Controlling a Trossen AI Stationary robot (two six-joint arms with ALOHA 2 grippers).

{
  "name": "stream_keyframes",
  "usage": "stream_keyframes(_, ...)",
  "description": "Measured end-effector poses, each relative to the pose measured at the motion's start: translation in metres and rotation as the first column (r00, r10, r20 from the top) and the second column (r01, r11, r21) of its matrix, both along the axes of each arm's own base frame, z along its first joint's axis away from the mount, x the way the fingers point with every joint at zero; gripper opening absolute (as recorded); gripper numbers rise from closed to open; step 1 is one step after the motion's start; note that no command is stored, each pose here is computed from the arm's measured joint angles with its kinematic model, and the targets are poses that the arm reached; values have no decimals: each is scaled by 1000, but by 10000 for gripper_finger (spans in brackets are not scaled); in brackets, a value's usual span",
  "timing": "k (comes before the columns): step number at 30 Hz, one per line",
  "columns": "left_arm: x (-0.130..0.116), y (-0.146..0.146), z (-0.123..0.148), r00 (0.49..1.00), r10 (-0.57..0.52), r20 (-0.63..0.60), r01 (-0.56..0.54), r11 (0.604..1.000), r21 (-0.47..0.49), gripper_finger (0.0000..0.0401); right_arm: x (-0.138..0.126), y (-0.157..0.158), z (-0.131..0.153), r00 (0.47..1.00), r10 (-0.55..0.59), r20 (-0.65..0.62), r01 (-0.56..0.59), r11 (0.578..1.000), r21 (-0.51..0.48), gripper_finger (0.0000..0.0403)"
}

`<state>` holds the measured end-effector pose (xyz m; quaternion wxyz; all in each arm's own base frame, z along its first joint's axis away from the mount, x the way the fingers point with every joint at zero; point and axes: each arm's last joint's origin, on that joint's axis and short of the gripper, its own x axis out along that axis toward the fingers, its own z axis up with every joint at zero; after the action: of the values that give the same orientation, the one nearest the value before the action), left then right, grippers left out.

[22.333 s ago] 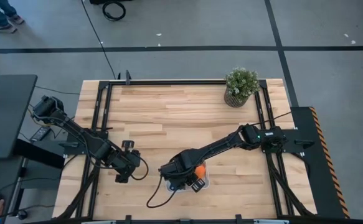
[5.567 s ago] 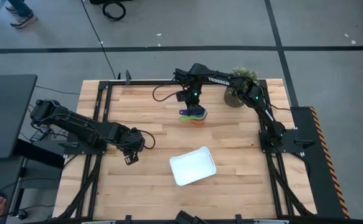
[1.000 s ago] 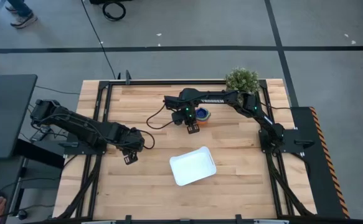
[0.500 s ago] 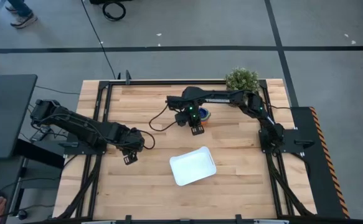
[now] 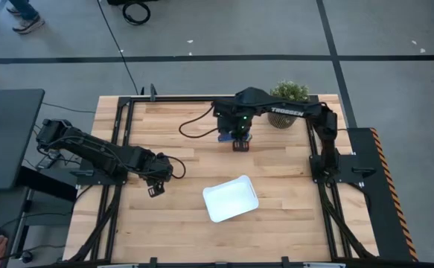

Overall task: Nest measuring cups in basket
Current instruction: Put the nested measuring cups into the white bin

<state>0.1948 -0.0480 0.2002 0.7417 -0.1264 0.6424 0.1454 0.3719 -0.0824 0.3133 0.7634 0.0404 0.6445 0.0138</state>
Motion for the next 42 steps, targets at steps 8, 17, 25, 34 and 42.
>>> stream_keyframes(8, 0, 0, 0, 1000, -20, 3, 20, 1000, 2, 84, 1, 2, -1, 1000, 13, 9, -14, 998, 65, 55)
stream_keyframes(17, 1, 0, 0, 1000, -20, 4, 20, 1000, 1, 84, 0, 1, -17, 998, 41, -54, -39, 999, 35, 123)
stream_keyframes(25, 1, 0, 0, 1000, -20, 9, 20, 1000, 0, 84, 3, -2, -24, 997, 57, -43, -59, 997, -47, 159)
stream_keyframes(34, 1, 0, 0, 1000, -19, 11, 19, 1000, 0, 84, 8, -4, -24, 999, -33, 4, 33, 999, -41, 155)
stream_keyframes(42, 1, 0, 0, 1000, -19, 11, 19, 1000, 0, 84, 7, -7, -25, 997, -78, -12, 76, 991, -113, 176)
